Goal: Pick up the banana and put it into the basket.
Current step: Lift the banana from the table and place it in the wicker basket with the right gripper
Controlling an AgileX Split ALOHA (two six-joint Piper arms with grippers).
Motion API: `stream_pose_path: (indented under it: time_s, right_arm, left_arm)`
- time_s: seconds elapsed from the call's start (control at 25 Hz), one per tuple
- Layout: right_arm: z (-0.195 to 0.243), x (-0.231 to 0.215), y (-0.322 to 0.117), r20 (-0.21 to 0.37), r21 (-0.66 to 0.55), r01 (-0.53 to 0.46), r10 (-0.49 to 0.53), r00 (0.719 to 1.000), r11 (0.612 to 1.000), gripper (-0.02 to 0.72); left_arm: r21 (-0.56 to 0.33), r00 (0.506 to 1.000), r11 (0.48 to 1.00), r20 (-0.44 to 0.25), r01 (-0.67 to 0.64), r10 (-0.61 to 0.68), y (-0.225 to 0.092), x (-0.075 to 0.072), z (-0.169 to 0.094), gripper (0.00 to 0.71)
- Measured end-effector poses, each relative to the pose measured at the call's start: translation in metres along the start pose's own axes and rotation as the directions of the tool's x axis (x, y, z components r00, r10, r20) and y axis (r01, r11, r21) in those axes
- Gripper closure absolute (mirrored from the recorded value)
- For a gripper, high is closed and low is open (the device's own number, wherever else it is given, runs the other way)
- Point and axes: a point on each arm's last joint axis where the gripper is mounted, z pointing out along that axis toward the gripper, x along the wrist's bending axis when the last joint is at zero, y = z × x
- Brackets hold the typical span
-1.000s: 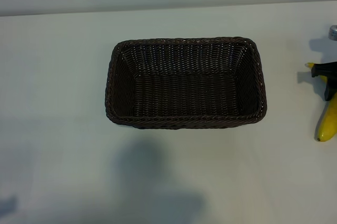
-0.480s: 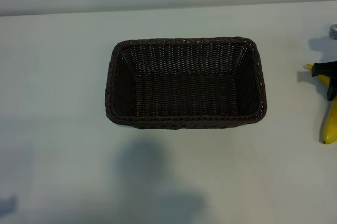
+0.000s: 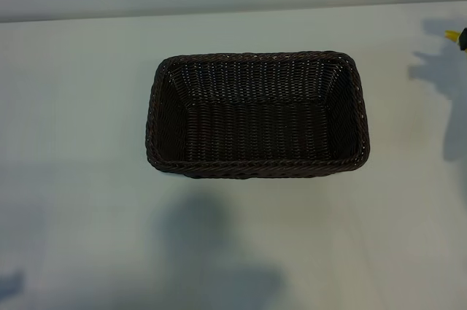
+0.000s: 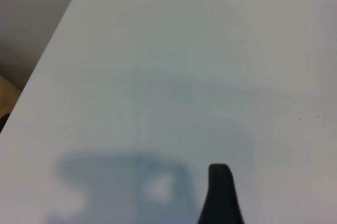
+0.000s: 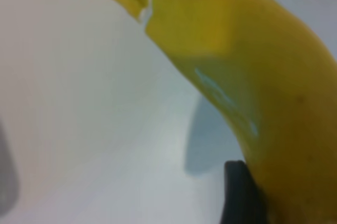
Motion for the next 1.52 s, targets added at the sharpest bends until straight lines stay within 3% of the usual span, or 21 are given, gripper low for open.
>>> stream_pose_path:
  time_s: [0.2, 0.32, 0.4, 0.56, 0.6, 0.8, 0.96, 1.12, 1.32, 1.52]
  right_arm:
    - [-0.014, 0.020, 0.005, -0.008, -0.007, 0.115, -0.115, 0.993, 0.993, 0.271]
    - [-0.024, 0.045, 0.009, -0.003, -0.052, 0.309, -0.310, 0.951, 0.950, 0.271]
    - [-0.028, 0.064, 0.009, 0.020, -0.073, 0.474, -0.474, 0.880, 0.878, 0.271]
    - [-0.030, 0.104, 0.003, 0.053, -0.102, 0.731, -0.730, 0.681, 0.675, 0.271]
    - [-0.030, 0.113, 0.001, 0.060, -0.114, 0.762, -0.761, 0.645, 0.637, 0.271]
    - [-0.032, 0.153, -0.010, 0.078, -0.180, 0.821, -0.824, 0.562, 0.542, 0.271]
    - [-0.035, 0.186, -0.023, 0.105, -0.238, 0.866, -0.875, 0.472, 0.439, 0.271]
    - [-0.038, 0.216, -0.037, 0.122, -0.293, 0.886, -0.906, 0.406, 0.358, 0.271]
    - [-0.031, 0.243, -0.047, 0.138, -0.340, 0.895, -0.926, 0.352, 0.289, 0.271]
    - [-0.004, 0.259, -0.050, 0.118, -0.327, 0.905, -0.938, 0.325, 0.272, 0.271]
  left_arm:
    - [0.000, 1.000, 1.000, 0.000, 0.000, 0.000, 0.000, 0.000, 0.000, 0.150]
    - [0.000, 1.000, 1.000, 0.000, 0.000, 0.000, 0.000, 0.000, 0.000, 0.150]
    - [0.000, 1.000, 1.000, 0.000, 0.000, 0.000, 0.000, 0.000, 0.000, 0.150]
    - [0.000, 1.000, 1.000, 0.000, 0.000, 0.000, 0.000, 0.000, 0.000, 0.150]
    - [0.000, 1.000, 1.000, 0.000, 0.000, 0.000, 0.000, 0.000, 0.000, 0.150]
    - [0.000, 1.000, 1.000, 0.000, 0.000, 0.000, 0.000, 0.000, 0.000, 0.150]
    - [0.000, 1.000, 1.000, 0.000, 0.000, 0.000, 0.000, 0.000, 0.000, 0.150]
    - [0.000, 1.000, 1.000, 0.000, 0.000, 0.000, 0.000, 0.000, 0.000, 0.150]
    - [0.000, 1.000, 1.000, 0.000, 0.000, 0.000, 0.000, 0.000, 0.000, 0.150]
    - [0.000, 1.000, 1.000, 0.000, 0.000, 0.000, 0.000, 0.000, 0.000, 0.150]
